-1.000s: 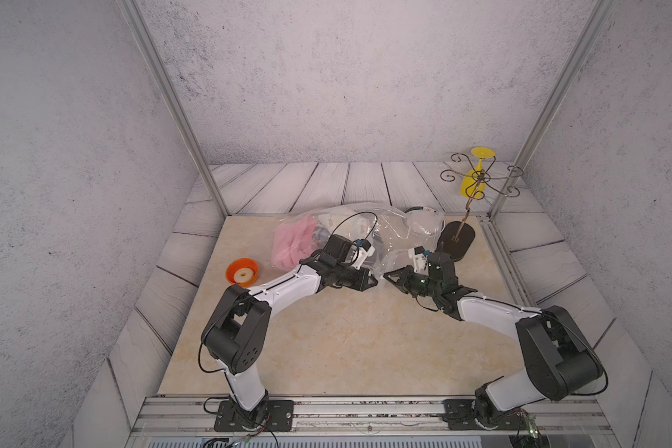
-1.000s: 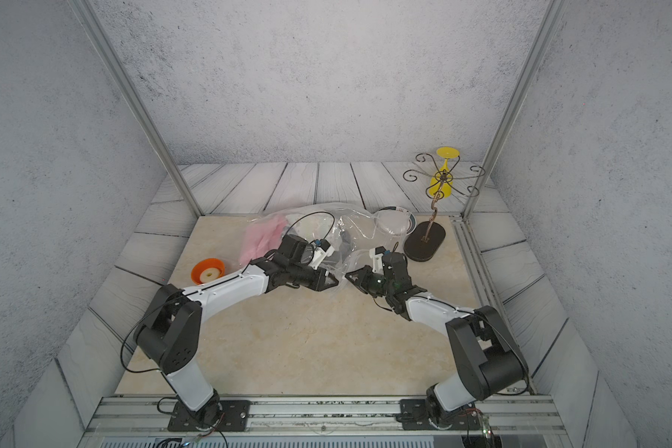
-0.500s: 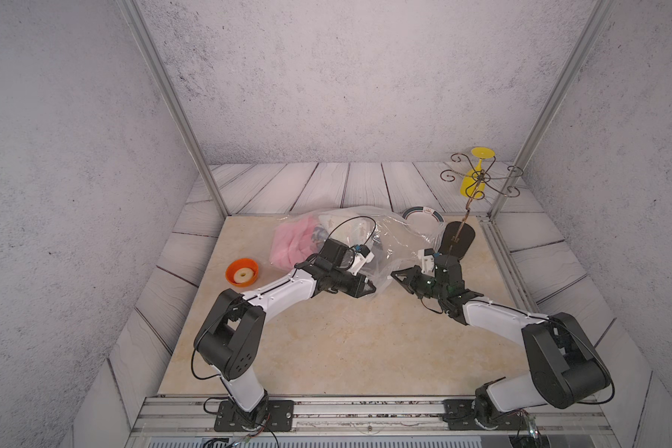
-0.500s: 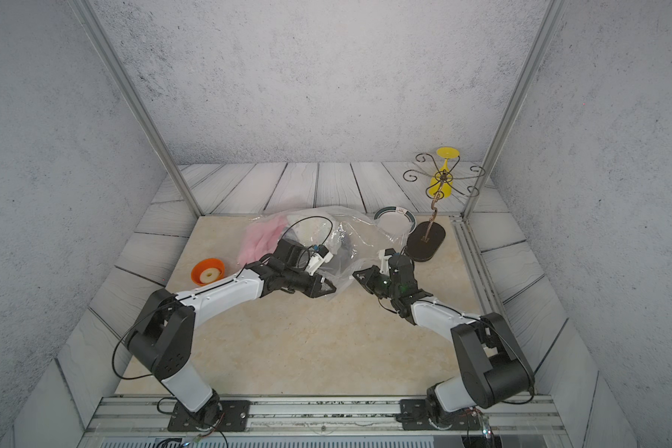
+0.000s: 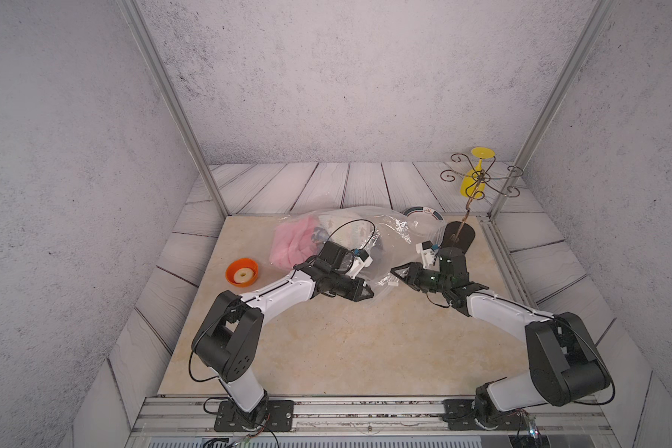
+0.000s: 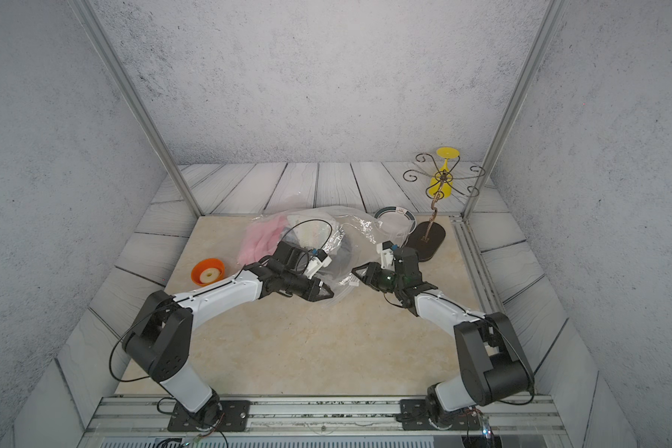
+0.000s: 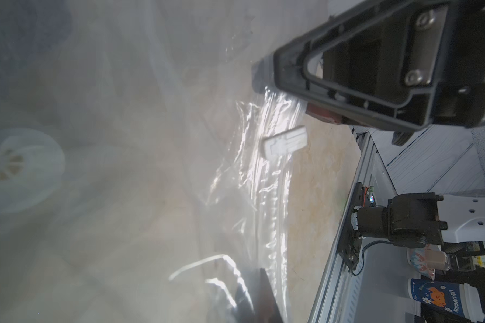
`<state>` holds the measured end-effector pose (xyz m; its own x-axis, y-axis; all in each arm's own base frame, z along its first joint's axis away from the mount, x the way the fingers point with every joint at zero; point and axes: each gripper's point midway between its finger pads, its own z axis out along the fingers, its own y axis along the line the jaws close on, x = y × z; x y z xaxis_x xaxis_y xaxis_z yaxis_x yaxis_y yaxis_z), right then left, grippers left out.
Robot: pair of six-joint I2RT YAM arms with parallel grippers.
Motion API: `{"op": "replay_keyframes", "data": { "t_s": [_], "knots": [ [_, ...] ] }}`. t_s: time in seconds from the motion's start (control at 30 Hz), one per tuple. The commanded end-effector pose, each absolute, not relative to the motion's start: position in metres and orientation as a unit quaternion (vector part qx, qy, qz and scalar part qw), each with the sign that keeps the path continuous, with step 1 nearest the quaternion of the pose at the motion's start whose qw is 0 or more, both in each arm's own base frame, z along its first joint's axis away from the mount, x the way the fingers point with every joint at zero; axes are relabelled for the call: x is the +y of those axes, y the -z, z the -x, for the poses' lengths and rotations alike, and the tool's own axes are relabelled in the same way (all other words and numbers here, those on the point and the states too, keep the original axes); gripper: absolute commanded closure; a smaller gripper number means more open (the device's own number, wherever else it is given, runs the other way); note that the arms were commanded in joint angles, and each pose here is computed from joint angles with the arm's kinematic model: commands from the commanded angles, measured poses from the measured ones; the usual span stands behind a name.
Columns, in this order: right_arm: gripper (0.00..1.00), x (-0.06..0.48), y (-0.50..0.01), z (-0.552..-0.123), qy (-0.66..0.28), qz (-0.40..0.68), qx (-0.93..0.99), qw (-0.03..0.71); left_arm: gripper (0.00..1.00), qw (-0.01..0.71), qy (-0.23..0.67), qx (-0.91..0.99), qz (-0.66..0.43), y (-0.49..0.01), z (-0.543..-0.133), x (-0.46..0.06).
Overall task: Place the folded towel into the vacuum bag
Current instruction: Close the vacuum bag at the center of the board.
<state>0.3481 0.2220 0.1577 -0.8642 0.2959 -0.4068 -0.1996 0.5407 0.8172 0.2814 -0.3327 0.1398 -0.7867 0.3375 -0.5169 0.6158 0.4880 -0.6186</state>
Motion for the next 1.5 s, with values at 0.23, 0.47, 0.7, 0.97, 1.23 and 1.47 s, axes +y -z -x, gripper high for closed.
{"op": "replay_keyframes", "data": {
  "t_s": [0.23, 0.47, 0.7, 0.97, 1.23, 1.47],
  "knots": [
    [0.72, 0.230, -0.149, -0.314, -0.479, 0.052, 0.854, 0.197, 1.00, 0.186, 0.426, 0.841, -0.277, -0.151, -0.288, -0.336],
    [0.77, 0.231, -0.148, -0.315, -0.482, 0.053, 0.852, 0.199, 1.00, 0.177, 0.426, 0.844, -0.275, -0.148, -0.288, -0.337],
    [0.93, 0.232, -0.145, -0.322, -0.481, 0.041, 0.852, 0.204, 1.00, 0.174, 0.421, 0.847, -0.275, -0.146, -0.286, -0.334],
    [1.00, 0.211, -0.151, -0.360, -0.448, -0.069, 0.845, 0.283, 1.00, 0.167, 0.403, 0.856, -0.276, -0.140, -0.284, -0.328],
    [1.00, 0.184, -0.145, -0.387, -0.455, -0.231, 0.796, 0.325, 1.00, 0.156, 0.402, 0.854, -0.290, -0.137, -0.270, -0.321],
    [1.00, 0.163, -0.139, -0.389, -0.404, -0.266, 0.803, 0.348, 1.00, 0.155, 0.417, 0.843, -0.304, -0.144, -0.258, -0.317]
  ]
}}
